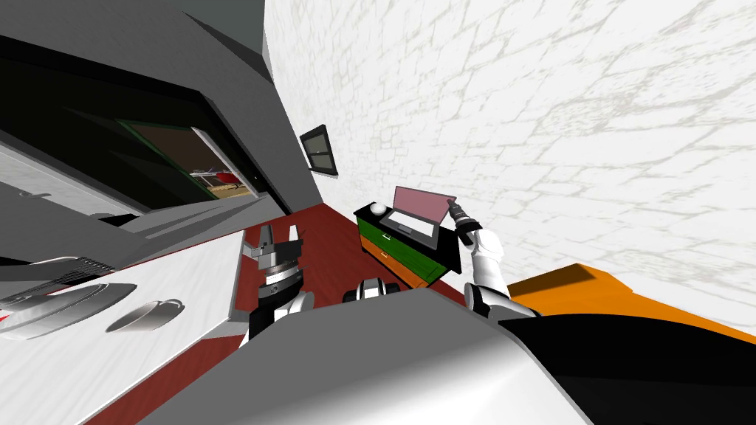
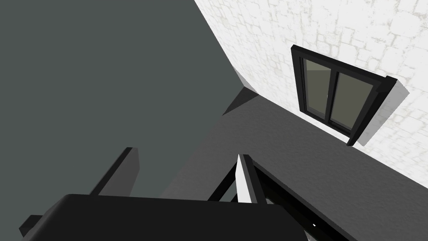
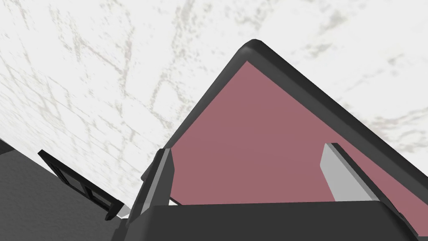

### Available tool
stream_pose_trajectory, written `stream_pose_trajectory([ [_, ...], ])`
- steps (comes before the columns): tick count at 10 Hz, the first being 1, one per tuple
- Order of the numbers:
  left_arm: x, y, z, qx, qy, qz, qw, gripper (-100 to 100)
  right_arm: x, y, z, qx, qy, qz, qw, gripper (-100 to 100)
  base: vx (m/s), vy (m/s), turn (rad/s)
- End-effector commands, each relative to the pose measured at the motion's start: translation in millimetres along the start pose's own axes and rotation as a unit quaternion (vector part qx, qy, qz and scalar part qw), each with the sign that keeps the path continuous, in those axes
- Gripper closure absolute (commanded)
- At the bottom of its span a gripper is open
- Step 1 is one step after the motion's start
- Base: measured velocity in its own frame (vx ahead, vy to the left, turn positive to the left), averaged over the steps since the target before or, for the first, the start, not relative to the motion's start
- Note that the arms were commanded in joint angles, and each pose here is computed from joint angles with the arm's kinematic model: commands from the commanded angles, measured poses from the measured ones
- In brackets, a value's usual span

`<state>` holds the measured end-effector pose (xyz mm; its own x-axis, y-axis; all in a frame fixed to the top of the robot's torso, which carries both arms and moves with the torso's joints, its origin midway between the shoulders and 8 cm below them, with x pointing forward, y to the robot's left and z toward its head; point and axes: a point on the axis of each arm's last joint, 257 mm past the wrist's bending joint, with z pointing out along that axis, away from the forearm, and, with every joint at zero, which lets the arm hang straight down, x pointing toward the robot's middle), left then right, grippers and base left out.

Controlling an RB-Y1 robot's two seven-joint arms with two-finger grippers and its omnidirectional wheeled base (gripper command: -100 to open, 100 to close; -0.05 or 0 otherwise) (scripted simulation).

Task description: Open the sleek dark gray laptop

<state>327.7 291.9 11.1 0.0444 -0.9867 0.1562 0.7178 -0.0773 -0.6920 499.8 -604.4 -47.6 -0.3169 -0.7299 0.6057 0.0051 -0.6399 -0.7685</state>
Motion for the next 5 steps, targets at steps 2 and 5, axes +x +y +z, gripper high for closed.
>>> stream_pose_trajectory([
  [2, 0.0, 0.0, 0.0, 0.000, 0.000, 0.000, 1.0000, 0, 10.8, 8, 9.1, -0.018, -0.014, 0.008, 0.9997, -100, 0.003, 0.016, 0.037],
  [5, 0.0, 0.0, 0.0, 0.000, 0.000, 0.000, 1.0000, 0, 18.9, 14, 13.7, -0.030, -0.020, 0.012, 0.9993, -100, 0.002, 0.012, 0.022],
])
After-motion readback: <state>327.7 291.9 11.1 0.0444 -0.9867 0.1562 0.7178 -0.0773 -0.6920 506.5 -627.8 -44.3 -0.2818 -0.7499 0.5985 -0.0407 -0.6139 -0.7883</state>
